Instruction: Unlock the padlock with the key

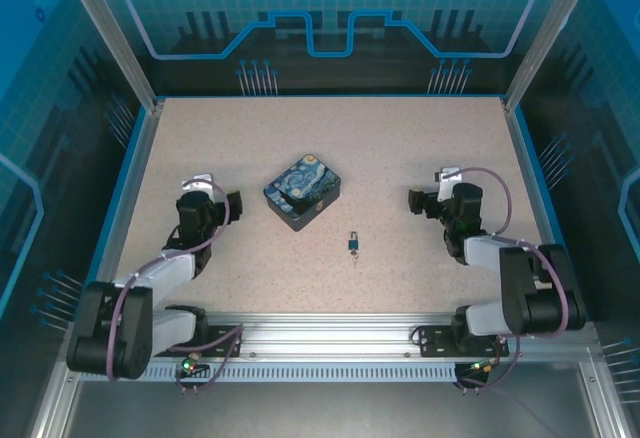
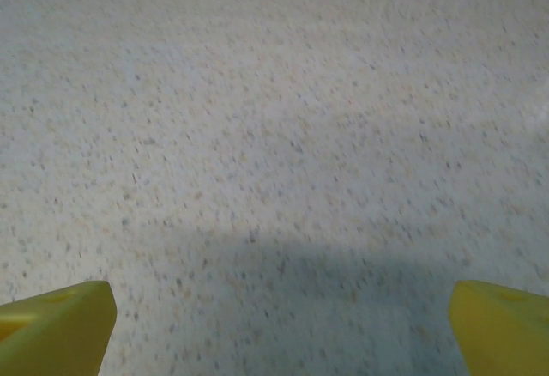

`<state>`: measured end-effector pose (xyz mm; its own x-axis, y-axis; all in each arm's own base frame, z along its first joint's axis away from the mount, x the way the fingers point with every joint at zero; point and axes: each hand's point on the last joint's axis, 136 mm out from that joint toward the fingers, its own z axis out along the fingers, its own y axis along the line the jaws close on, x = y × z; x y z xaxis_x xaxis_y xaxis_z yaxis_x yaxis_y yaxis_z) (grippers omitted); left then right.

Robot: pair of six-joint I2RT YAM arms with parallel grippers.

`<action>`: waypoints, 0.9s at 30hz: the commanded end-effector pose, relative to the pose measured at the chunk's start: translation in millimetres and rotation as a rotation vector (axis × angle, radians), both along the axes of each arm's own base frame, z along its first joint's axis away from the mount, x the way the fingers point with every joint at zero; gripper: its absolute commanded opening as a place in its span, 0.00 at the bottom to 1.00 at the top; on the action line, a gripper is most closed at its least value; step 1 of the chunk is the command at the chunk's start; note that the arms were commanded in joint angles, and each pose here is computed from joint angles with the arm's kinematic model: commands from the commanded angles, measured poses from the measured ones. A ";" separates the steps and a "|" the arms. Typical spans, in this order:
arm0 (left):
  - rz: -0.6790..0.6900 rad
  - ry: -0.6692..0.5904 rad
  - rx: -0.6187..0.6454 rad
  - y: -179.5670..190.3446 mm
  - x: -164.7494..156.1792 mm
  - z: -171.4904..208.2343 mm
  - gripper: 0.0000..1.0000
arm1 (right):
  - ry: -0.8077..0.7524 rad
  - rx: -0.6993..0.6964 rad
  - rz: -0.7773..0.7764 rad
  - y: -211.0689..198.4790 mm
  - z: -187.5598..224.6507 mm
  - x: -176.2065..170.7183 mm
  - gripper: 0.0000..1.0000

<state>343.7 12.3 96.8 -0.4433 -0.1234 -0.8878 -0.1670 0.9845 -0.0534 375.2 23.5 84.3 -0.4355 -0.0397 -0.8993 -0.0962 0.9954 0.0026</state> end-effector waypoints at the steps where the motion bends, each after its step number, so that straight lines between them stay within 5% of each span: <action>1: -0.143 -0.139 0.000 -19.5 19.8 24.2 0.99 | -0.134 -0.009 0.045 2.7 16.0 11.2 1.00; 7: -0.291 -0.175 -0.014 -42.3 42.7 16.3 0.99 | -0.062 -0.020 0.040 4.4 10.6 20.8 1.00; 27: -0.199 -0.141 -0.069 -18.9 53.7 -2.0 0.99 | -0.054 -0.054 0.030 6.9 9.3 21.8 1.00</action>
